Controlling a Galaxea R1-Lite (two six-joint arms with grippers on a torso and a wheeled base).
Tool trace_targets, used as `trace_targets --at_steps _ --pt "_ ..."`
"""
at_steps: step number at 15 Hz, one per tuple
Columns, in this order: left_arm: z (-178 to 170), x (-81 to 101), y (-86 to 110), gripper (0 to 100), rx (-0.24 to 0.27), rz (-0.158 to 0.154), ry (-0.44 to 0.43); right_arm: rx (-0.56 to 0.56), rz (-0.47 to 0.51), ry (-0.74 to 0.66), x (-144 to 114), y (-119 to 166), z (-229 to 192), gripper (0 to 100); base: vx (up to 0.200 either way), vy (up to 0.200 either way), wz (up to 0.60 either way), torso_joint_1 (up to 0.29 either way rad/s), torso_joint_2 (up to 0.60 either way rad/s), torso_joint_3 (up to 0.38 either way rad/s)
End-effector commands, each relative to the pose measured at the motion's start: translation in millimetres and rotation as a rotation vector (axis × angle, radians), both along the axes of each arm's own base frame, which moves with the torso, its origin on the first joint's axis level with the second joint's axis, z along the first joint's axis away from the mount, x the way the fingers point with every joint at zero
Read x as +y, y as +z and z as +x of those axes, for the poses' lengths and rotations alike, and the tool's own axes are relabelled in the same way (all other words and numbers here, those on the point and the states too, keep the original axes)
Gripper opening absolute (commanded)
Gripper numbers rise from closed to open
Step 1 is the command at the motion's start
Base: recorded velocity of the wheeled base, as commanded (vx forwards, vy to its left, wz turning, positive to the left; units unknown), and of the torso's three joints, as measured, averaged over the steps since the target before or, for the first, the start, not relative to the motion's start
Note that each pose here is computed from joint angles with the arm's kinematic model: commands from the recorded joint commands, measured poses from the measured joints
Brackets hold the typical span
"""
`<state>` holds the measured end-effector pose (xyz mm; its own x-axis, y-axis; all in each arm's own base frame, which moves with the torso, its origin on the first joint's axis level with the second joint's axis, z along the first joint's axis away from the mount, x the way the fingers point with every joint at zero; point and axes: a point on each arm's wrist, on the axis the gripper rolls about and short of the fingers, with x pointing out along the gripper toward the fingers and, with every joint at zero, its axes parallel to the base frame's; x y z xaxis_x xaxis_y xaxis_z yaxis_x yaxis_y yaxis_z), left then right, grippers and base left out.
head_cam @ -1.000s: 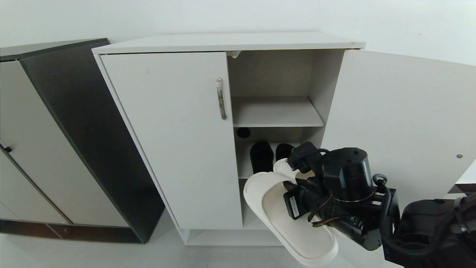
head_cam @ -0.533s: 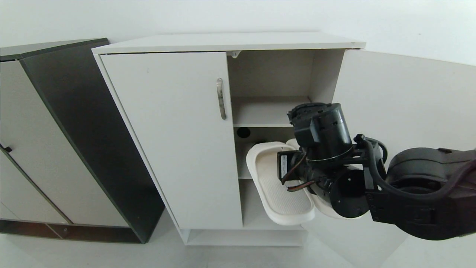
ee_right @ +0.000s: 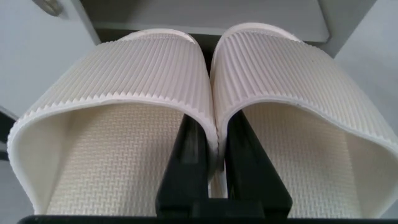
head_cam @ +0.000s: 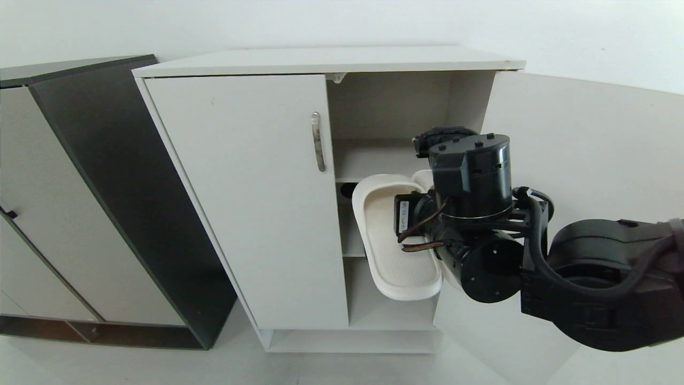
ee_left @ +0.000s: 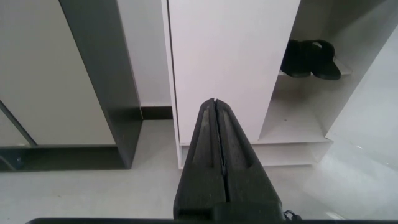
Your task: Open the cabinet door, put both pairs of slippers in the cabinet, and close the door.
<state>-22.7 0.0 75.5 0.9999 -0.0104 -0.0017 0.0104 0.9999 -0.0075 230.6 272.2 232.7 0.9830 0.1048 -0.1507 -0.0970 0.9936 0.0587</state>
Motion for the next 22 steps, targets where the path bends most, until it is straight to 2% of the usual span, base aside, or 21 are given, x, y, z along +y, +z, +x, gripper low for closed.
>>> trace_targets --at_steps 1,3,15,19,22 --pt "0.0 0.0 0.0 0 0.000 0.000 0.000 0.008 -0.012 -0.015 3.7 -6.7 6.0 0 0.000 0.000 0.00 0.000 0.00 0.000" --pt "0.0 0.0 0.0 0 0.000 0.000 0.000 0.008 -0.013 -0.017 4.3 -7.4 6.5 0 0.000 0.000 0.00 0.000 0.00 0.000" --pt "0.0 0.0 0.0 0 0.000 -0.002 0.000 0.005 -0.010 -0.018 7.2 -10.0 9.5 0 0.200 0.000 0.00 0.002 0.00 0.002" --pt "0.0 0.0 0.0 0 0.000 0.000 -0.002 -0.007 0.002 -0.022 7.8 -8.8 12.8 0 0.000 0.000 0.00 0.000 0.00 0.000" --pt "0.0 0.0 0.0 0 0.000 0.000 -0.002 -0.013 0.021 -0.029 3.8 -4.6 33.3 0 0.000 0.000 0.00 0.000 0.00 0.000"
